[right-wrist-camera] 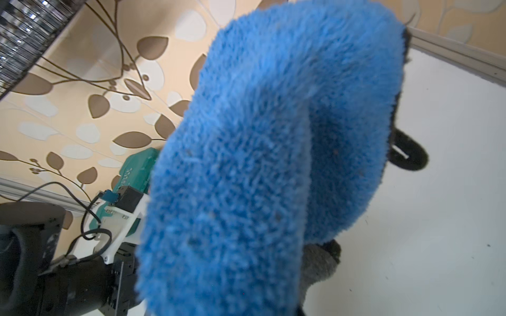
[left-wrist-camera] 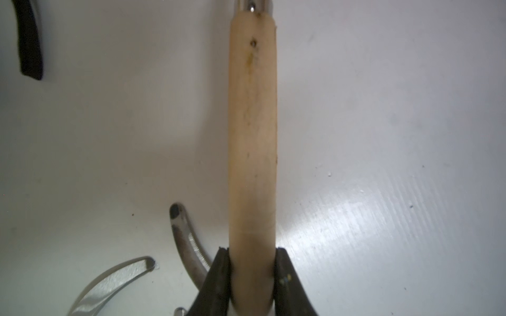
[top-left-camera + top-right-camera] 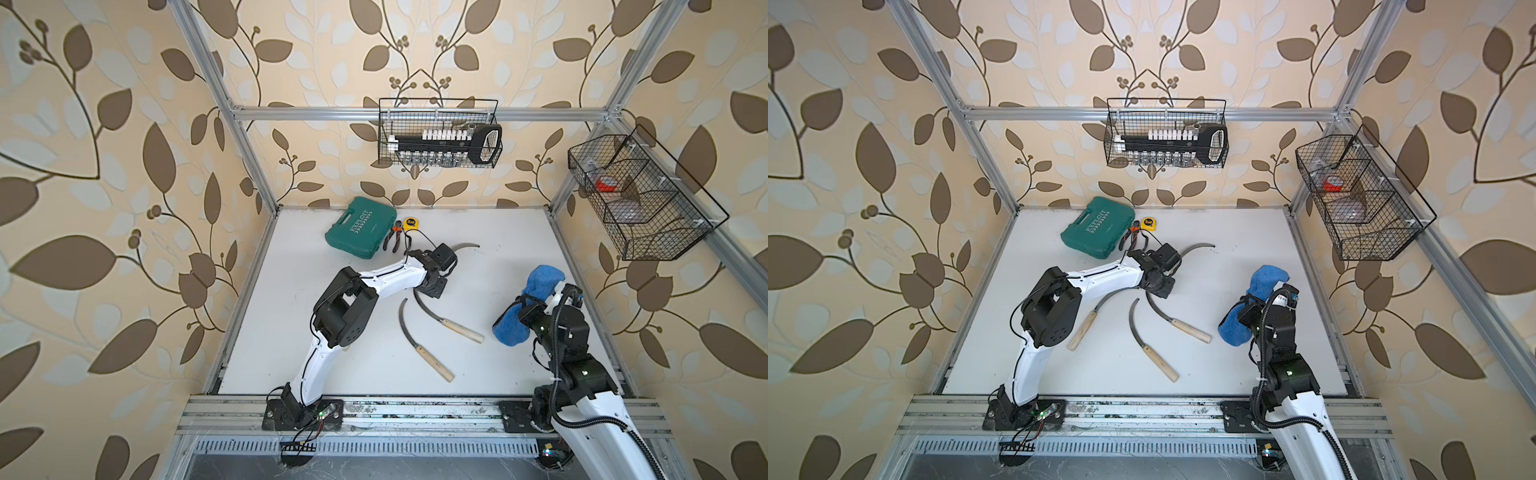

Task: Wipe small sickles with rags
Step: Adjust the small sickle at the center of the board.

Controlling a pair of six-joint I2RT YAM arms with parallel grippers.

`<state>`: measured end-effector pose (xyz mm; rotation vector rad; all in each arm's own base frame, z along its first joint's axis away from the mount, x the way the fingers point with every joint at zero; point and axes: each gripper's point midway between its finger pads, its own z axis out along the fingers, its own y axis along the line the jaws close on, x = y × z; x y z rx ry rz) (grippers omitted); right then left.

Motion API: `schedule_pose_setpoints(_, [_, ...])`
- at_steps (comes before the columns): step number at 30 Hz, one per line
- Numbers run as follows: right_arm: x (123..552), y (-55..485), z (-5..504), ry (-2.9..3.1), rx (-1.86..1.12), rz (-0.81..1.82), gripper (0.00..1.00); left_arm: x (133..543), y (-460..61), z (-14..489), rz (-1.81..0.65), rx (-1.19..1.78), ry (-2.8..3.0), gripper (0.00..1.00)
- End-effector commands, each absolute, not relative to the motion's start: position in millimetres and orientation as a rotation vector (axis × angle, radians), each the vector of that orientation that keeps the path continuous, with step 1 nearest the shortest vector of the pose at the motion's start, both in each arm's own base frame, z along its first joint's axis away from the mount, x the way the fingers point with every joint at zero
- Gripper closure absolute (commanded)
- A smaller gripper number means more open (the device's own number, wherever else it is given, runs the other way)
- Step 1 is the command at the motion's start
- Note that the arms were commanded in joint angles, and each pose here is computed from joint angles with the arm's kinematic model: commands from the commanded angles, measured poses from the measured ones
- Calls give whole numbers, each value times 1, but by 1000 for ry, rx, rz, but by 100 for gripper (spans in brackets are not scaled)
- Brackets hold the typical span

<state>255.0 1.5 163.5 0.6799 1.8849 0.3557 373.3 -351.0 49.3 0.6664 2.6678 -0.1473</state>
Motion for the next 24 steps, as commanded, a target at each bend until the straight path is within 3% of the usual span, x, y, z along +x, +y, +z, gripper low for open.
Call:
schedule_pose_setpoints(1, [256, -2, 178, 1869, 686, 335, 100, 384, -369, 61, -192, 757, 2603, 100])
schedule_pose_setpoints(10, [261, 2, 175, 1887, 659, 345, 100, 377, -371, 34, -194, 835, 2633, 97])
schedule_pose_setpoints(21, [258, 5, 175, 1877, 646, 371, 100, 358, -361, 37, -245, 830, 2633, 66])
schedule_pose_setpoints(24, [258, 5, 174, 1877, 647, 373, 100, 355, -360, 37, -260, 828, 2627, 66])
